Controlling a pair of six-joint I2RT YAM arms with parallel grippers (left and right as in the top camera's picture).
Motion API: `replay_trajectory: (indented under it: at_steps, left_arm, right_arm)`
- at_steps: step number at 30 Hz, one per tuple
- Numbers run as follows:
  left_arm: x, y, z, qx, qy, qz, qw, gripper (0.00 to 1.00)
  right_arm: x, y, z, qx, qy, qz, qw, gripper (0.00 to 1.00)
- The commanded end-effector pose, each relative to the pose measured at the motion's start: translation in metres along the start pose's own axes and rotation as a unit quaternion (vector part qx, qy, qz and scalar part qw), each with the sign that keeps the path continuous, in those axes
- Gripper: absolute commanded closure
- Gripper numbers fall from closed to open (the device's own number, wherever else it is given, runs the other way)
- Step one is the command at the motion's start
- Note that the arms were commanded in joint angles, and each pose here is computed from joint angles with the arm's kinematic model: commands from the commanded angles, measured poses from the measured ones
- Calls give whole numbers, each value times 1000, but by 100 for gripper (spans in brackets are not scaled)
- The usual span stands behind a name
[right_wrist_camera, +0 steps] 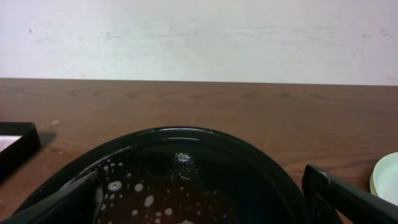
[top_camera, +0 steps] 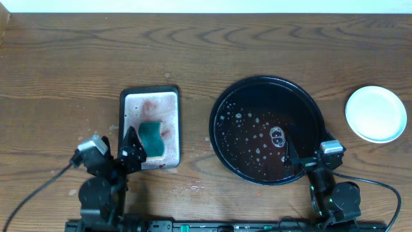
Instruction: Clean dirty plates on tray and stack at the side
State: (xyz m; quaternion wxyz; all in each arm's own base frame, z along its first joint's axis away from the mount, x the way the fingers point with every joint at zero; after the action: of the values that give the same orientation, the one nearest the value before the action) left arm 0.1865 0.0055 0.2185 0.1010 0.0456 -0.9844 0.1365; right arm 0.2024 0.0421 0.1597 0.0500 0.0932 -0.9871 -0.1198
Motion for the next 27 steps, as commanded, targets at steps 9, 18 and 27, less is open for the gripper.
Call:
replay_trajectory:
  at_steps: [9,18,27]
  left_arm:
    - [-27,16,48,1,-58,3,998,18]
    - [-33,20,66,0,-34,-2,999,17]
    - [-33,20,66,0,-33,-2,999,17]
  right_arm:
    - [0,-3,0,5,-1,7,1000,1]
    - [0,-3,0,5,-1,7,1000,1]
    - [0,-3,0,5,-1,7,1000,1]
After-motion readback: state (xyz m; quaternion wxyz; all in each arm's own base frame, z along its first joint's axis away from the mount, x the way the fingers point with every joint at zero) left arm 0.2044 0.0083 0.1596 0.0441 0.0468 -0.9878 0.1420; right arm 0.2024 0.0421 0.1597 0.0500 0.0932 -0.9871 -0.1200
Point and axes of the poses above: each gripper's point midway between its finger pads, its own x axis back along the fingers, its own y axis along the line the jaws close on, z = x × y, the point moved 4 cm from there along x, back along the fingers, and after that the axes turned 11 degrees about -x, right-handed, at the moved point
